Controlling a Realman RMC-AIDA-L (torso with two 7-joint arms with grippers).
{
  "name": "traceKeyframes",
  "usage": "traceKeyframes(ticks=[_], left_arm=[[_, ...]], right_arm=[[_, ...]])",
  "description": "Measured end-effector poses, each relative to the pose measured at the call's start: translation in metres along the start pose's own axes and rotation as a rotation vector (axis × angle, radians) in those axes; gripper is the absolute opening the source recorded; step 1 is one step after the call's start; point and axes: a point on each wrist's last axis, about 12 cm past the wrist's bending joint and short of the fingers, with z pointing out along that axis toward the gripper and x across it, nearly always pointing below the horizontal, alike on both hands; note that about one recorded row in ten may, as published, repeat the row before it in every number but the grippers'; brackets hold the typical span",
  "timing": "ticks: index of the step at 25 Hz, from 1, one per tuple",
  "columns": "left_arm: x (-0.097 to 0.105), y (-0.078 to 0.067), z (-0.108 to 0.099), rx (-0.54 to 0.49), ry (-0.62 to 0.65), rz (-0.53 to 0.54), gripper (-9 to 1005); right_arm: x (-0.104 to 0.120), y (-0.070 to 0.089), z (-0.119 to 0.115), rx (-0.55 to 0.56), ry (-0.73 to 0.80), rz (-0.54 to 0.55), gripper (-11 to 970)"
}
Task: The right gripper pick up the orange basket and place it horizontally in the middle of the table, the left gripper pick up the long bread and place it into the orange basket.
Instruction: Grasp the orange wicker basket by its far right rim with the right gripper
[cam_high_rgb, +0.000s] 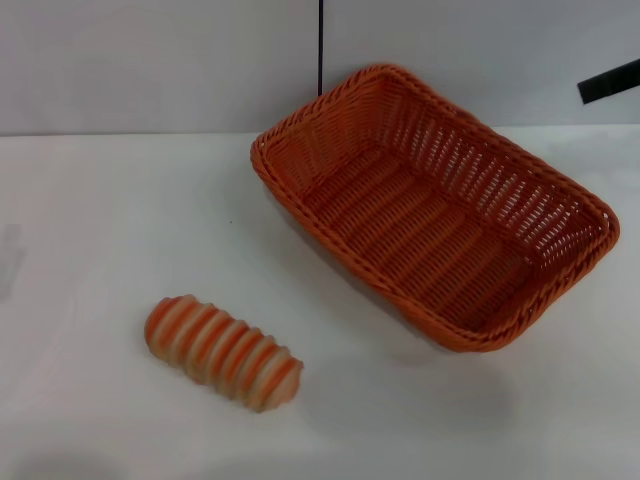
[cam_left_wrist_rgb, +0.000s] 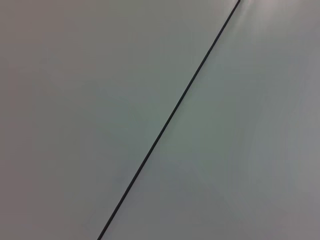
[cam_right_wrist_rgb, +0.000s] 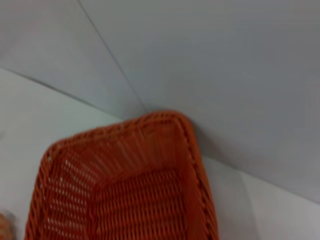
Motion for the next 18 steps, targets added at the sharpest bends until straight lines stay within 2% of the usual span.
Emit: traceKeyframes(ticks=[3,8,18], left_arm=[[0.001,0.001,0.001,-0.003,0.005,0.001,838],[0.002,0.002,0.002,-0.009,0.014,0.001,838],[0.004,0.003,0.004,-0.021,0.03,0.0,838]], right_arm=[[0.006,0.002,0.018,0.004,0.045,-0.007,451],[0.014,0.006,0.034,-0.022,0.07,-0.02,452],[0.023,0.004,0.04,-0.027,0.077,-0.013,451]])
